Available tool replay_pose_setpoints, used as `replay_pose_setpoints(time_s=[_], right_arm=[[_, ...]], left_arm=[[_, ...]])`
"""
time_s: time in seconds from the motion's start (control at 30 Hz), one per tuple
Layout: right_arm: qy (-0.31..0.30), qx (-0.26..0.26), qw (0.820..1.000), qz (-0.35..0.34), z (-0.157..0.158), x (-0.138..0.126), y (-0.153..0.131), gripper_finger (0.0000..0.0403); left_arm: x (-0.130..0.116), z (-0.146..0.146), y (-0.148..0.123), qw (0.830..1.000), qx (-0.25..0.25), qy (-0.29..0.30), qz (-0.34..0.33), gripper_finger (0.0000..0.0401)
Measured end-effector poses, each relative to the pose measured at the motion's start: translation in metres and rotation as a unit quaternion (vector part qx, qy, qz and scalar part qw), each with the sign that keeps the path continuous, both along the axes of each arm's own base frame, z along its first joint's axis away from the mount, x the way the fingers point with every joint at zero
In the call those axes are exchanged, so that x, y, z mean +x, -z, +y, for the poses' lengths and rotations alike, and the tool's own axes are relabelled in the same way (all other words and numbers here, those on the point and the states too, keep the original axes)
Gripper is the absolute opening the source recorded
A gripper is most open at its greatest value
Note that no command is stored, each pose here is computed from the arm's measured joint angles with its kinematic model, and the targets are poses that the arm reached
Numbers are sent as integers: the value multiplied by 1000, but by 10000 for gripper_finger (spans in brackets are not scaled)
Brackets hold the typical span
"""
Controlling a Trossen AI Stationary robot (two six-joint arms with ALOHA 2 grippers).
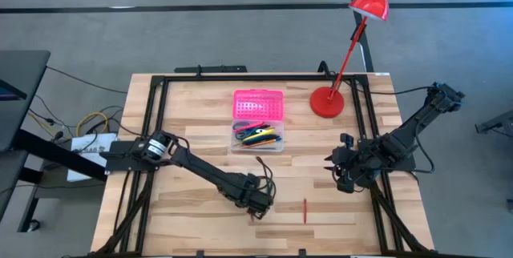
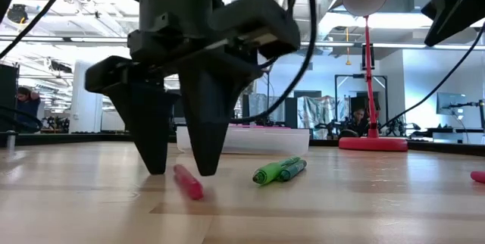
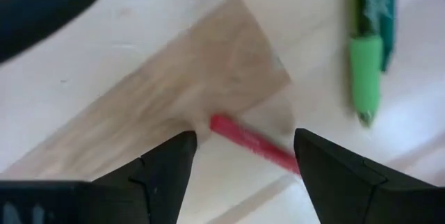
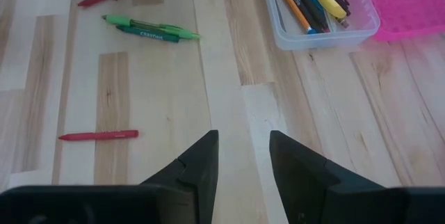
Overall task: Pick & place school supplies into a supply box
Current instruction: Put the red crayon into the pink supply box
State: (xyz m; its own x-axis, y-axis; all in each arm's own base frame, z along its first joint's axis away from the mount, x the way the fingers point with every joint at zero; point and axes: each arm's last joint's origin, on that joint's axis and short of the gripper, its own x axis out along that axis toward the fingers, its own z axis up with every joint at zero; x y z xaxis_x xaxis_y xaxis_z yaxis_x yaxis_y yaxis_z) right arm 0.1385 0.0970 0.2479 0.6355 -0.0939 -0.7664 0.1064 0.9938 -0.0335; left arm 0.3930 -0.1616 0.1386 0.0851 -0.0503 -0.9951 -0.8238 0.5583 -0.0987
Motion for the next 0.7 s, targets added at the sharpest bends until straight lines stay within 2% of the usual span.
replay_pose_setpoints(time_s=[0.1, 0.23, 0.37, 0.7], right_arm=[[1, 1, 1000, 0, 0, 0, 0, 121], [3, 2, 1000, 0, 0, 0, 0, 121], [3, 2, 1000, 0, 0, 0, 0, 121], [10, 8, 1000, 0, 0, 0, 0, 121]], left_arm=[[-2, 2, 6, 998, -17, -55, 13, 249], [0, 1, 9, 995, -52, -87, 1, 249], [0, 0, 10, 989, -76, -126, 15, 249], [-4, -17, 8, 980, -107, -167, 26, 249]])
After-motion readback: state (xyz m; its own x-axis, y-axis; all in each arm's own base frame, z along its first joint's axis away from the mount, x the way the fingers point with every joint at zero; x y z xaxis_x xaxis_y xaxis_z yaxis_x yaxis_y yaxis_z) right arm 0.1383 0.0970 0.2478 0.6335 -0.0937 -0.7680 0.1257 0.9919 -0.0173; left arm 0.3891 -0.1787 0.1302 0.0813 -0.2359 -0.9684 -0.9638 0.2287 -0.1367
